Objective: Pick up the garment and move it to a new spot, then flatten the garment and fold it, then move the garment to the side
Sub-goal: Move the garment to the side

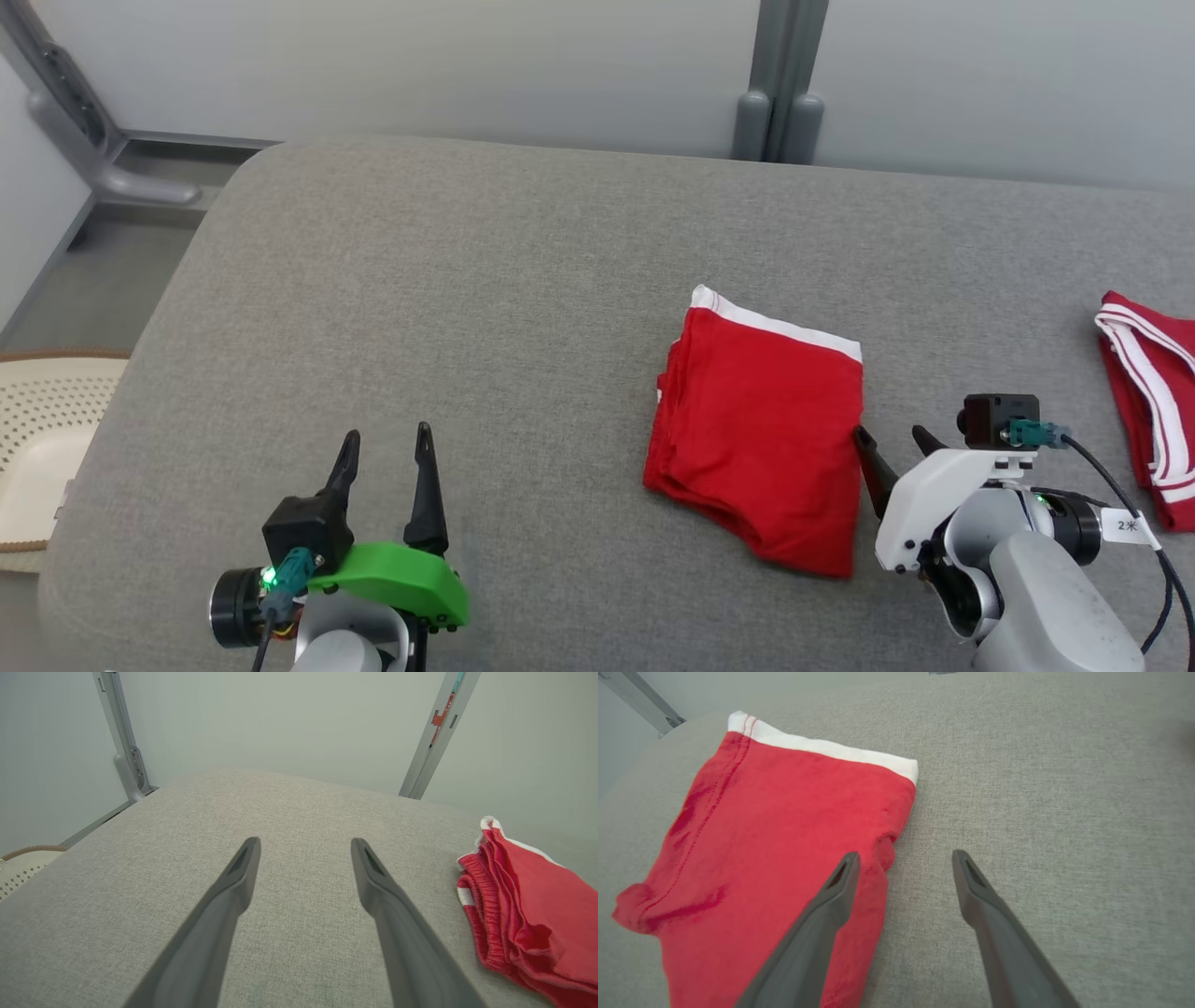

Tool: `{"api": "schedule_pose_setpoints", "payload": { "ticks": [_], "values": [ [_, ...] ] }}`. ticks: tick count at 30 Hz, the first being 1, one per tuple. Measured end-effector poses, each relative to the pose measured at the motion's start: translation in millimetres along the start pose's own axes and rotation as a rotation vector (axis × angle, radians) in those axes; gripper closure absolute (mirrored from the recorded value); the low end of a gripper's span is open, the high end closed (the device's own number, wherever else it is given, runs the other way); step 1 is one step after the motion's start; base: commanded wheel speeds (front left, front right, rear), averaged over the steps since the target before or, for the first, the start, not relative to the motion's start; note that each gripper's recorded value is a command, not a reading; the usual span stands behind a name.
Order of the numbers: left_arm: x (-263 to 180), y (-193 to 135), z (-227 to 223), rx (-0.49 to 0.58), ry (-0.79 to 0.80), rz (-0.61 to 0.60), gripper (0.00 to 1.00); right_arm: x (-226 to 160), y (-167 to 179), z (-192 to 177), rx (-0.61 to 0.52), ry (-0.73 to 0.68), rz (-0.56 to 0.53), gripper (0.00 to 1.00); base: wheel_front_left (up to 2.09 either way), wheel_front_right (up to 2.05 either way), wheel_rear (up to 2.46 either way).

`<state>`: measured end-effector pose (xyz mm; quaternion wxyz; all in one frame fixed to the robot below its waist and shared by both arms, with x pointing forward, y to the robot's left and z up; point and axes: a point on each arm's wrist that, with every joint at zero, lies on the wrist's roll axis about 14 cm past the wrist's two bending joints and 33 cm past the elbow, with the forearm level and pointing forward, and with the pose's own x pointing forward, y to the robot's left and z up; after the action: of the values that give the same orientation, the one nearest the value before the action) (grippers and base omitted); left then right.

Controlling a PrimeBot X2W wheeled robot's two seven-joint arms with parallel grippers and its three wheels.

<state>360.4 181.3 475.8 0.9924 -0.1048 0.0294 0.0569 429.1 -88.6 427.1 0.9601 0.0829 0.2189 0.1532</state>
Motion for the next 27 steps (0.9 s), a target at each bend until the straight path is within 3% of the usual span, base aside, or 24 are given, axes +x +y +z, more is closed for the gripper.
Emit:
{"api": "schedule_pose_setpoints", "payload": {
  "ticks": [11,12,13,14,16,27],
  "values": [
    [-8.8,32.1,-3.5,0.006,0.011,0.098,0.0,29.3,14.3,-32.1,0.003,0.146,0.064,0.0,0.0,0.0,0.0],
    [-9.0,32.9,-3.9,0.006,0.012,0.101,0.0,30.4,13.9,-32.9,0.001,0.148,0.065,0.06,0.0,0.0,0.0],
    [-9.0,33.5,-4.2,0.006,0.013,0.103,0.0,31.8,14.3,-33.6,0.0,0.151,0.068,0.51,0.0,0.0,0.0],
    [-8.7,33.3,-4.3,0.008,0.014,0.103,0.0,32.9,15.0,-33.5,-0.004,0.151,0.071,0.73,0.0,0.0,0.0],
    [-7.8,31.2,-4.9,0.01,0.015,0.094,0.0,33.5,15.2,-34.0,-0.008,0.154,0.072,1.0,0.0,0.0,0.0],
    [3.4,-6.4,-15.7,0.02,0.041,-0.027,0.0,20.2,-8.0,-15.6,-0.059,0.064,0.034,1.0,0.0,0.0,0.0]
  ]
}}
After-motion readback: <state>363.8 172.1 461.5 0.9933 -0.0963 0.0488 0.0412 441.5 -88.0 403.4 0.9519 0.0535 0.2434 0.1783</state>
